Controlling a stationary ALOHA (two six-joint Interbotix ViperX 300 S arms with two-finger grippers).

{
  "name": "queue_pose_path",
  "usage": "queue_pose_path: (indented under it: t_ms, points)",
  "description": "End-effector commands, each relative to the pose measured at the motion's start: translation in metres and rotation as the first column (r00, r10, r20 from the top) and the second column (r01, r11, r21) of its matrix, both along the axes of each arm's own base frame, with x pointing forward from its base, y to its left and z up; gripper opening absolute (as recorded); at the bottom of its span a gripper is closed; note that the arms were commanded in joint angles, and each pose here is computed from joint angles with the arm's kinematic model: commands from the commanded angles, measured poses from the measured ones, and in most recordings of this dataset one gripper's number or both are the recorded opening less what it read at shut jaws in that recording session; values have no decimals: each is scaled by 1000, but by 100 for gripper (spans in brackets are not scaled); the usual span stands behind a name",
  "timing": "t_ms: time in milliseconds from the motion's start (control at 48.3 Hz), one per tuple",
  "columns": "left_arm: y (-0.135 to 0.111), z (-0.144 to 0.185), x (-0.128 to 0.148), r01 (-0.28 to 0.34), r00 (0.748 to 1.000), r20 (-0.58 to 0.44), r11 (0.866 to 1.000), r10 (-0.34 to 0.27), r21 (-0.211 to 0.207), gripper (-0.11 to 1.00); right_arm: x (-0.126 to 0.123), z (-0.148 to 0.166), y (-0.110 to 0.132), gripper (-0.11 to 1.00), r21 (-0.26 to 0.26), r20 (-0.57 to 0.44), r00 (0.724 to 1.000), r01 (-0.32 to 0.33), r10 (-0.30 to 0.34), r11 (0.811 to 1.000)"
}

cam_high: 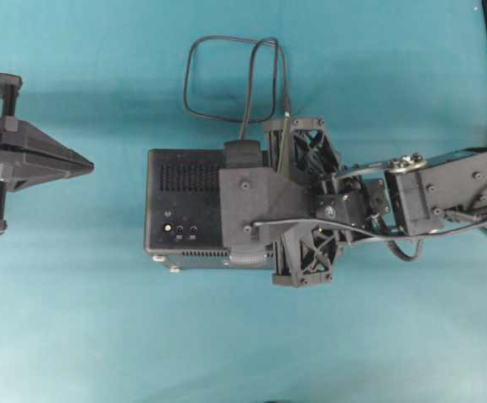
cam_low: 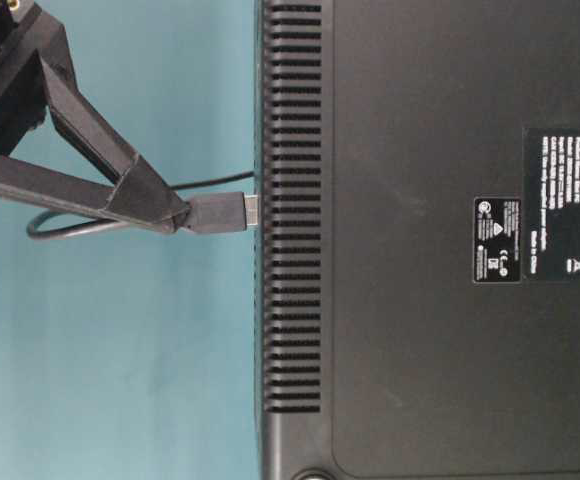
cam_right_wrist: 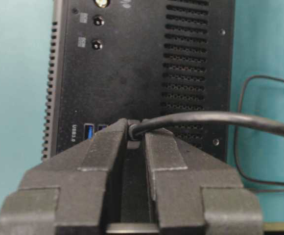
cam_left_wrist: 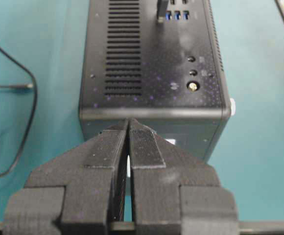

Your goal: Insert the USB into the PC box with both arms.

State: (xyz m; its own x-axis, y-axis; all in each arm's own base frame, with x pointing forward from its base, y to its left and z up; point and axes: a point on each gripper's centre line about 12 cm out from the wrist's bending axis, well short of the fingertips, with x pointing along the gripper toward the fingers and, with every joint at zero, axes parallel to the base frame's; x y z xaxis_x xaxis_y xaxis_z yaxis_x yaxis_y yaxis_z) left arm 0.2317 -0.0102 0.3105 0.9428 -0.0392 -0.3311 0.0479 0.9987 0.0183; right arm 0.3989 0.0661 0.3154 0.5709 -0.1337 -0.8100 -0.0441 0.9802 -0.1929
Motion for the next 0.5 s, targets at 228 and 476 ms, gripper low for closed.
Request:
queue_pose_path:
  t_ms: [228, 476]
  points:
    - [-1, 6, 1, 4, 1000, 23, 1000, -4, 2, 0, -8, 4, 4, 8, 55, 24, 999, 44, -45, 998]
    - [-1, 8, 1, 3, 1000, 26, 1000, -3, 0, 0, -12, -5, 4, 7, 89, 62, 996, 51, -57, 995]
